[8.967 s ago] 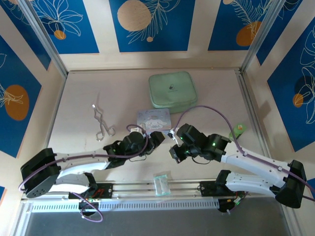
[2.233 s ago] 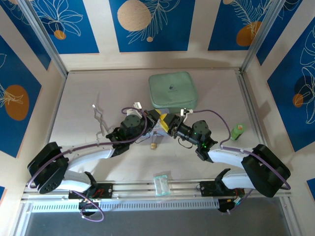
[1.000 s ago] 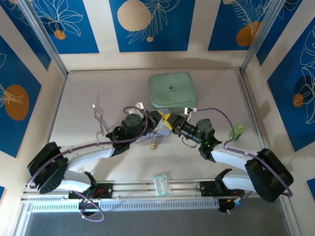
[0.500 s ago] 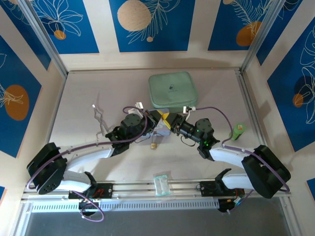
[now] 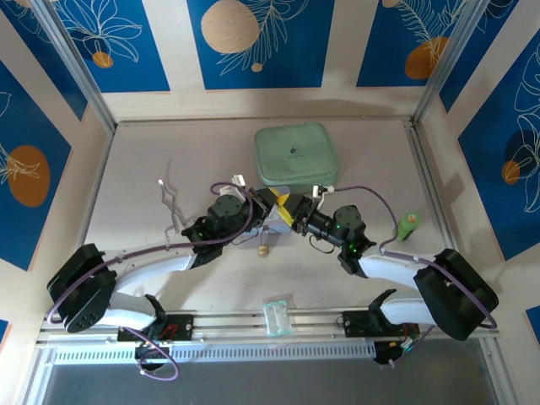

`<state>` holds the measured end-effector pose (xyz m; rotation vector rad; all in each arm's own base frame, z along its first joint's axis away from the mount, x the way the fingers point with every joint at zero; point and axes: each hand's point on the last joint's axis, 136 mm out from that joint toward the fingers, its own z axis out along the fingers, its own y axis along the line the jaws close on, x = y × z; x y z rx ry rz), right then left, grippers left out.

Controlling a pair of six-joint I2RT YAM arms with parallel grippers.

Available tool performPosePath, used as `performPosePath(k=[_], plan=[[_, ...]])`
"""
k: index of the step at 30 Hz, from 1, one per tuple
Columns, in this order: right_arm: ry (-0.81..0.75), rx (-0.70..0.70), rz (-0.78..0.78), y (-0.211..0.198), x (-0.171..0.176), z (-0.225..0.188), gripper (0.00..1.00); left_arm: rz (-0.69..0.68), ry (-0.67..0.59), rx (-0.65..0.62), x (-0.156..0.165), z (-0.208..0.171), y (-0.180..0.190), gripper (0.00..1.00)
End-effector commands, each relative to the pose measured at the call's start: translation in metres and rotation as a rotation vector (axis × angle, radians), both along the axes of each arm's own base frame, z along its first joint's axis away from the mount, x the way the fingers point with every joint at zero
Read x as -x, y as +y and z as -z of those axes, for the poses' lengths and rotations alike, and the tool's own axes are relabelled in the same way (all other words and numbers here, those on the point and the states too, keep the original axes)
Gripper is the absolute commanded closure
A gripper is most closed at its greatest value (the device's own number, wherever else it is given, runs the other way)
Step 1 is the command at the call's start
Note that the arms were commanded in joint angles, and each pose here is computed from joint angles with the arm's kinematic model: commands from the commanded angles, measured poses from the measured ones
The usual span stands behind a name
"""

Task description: Unlock a padlock with a key

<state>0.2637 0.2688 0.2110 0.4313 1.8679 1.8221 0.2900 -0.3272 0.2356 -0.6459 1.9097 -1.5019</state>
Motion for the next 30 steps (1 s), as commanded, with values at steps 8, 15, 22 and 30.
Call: performPosePath(k=[8,15,22,30], plan=[[-0.033,-0.054,0.024,-0.001,0.006,-0.016,0.71,0.010,-0.025,0.028,-0.003,-0.012,-0.008,1.00],[-0.021,-0.031,0.049,-0.009,0.007,-0.009,0.87,0.004,-0.023,0.012,-0.002,-0.011,-0.006,1.00],[-0.008,-0.015,0.053,-0.011,0.006,-0.007,0.91,0.006,-0.019,0.011,-0.003,-0.007,-0.008,1.00],[0.004,0.013,0.058,-0.013,0.006,-0.004,0.97,0.006,-0.036,-0.019,-0.003,-0.010,-0.007,1.00]])
